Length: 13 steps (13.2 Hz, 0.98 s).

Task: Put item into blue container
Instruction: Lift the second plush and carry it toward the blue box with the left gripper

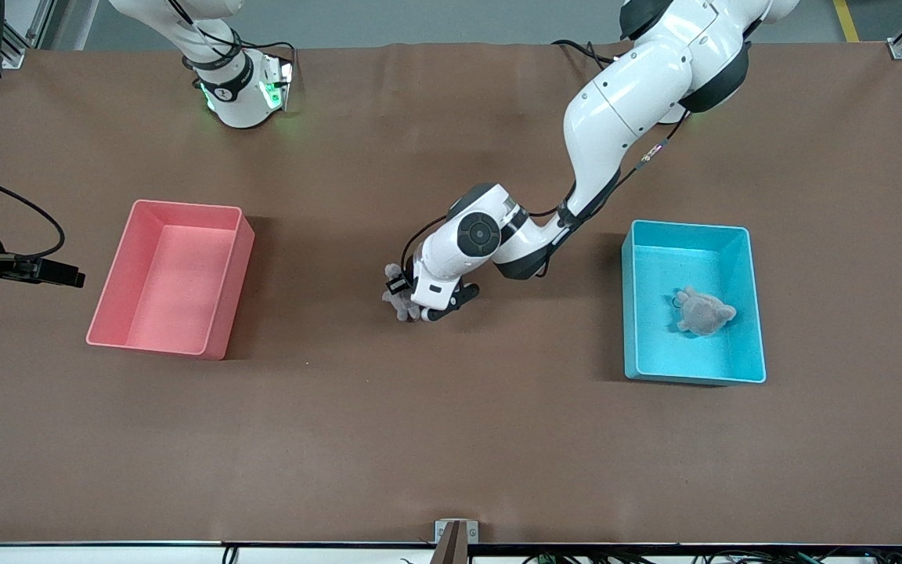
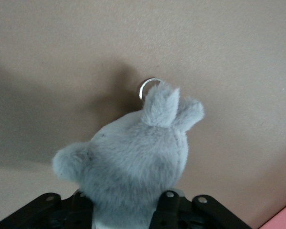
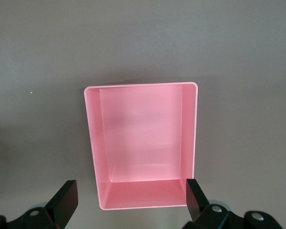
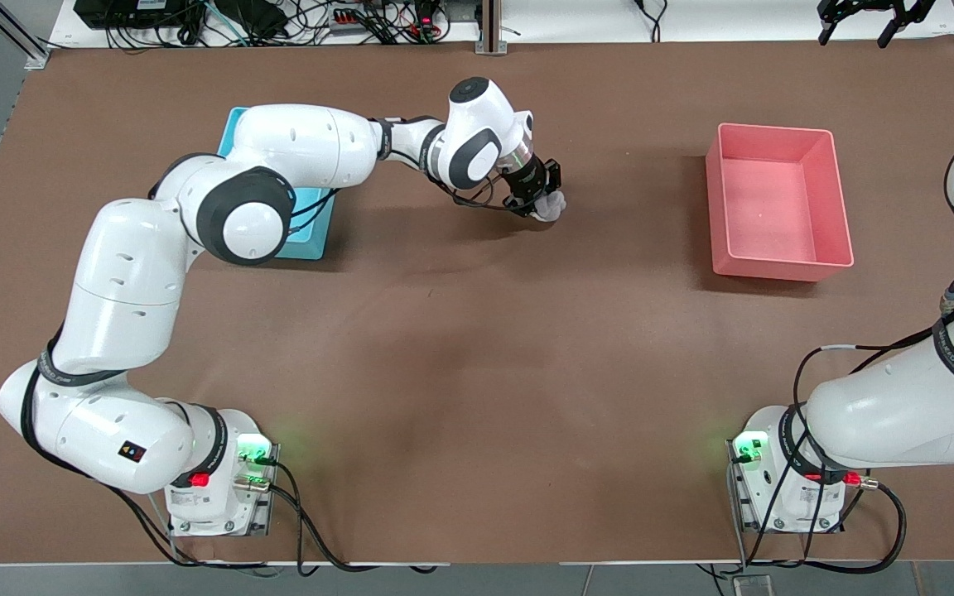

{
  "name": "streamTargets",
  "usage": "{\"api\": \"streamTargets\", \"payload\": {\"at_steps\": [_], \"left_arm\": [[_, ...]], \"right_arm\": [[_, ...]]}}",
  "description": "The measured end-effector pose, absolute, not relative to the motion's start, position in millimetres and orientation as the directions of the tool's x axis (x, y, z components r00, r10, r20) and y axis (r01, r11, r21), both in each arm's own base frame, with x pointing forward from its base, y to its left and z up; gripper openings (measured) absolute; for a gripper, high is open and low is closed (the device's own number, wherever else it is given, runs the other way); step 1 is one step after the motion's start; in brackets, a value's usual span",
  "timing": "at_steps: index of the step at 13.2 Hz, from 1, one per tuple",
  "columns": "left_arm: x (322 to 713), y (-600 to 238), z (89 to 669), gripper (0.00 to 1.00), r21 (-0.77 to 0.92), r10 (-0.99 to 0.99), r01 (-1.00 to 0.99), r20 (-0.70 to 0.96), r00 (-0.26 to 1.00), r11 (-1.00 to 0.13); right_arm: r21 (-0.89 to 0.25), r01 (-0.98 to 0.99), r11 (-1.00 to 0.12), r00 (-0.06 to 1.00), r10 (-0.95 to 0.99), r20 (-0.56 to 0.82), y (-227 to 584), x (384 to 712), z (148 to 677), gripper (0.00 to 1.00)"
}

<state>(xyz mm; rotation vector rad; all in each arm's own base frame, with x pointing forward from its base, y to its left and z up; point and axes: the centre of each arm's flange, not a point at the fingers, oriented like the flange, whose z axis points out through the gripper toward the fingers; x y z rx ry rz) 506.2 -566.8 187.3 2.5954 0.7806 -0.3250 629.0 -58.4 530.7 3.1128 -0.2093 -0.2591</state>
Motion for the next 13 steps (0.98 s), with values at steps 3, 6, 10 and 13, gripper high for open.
{"api": "streamTargets", "payload": {"at_steps": [3,6,10,13], "left_arm": [[512,-562,201,0.24,0.296,0.437,0.511,-0.281,0.854,-0.807],[522,-544,250,0.22,0.188,0.352,0.381,-0.170,0.920,-0.905],[533,-492,349,0.22,0.021,0.121,0.124,-0.100,0.988,-0.992],[566,-404,402,0.22,-0.044,-0.031,-0.035,-0.097,0.995,-0.998]], "right_arm": [[0.022,-0.132,-0.991,0.971,-0.134,-0.198,-58,624,530,1.00],[0.019,-0.133,-0.991,0.969,-0.134,-0.207,-57,611,554,1.00],[0.007,-0.135,-0.991,0.977,-0.134,-0.166,-57,576,610,1.00],[-0.001,-0.138,-0.990,0.978,-0.136,-0.155,-58,553,624,1.00]]}}
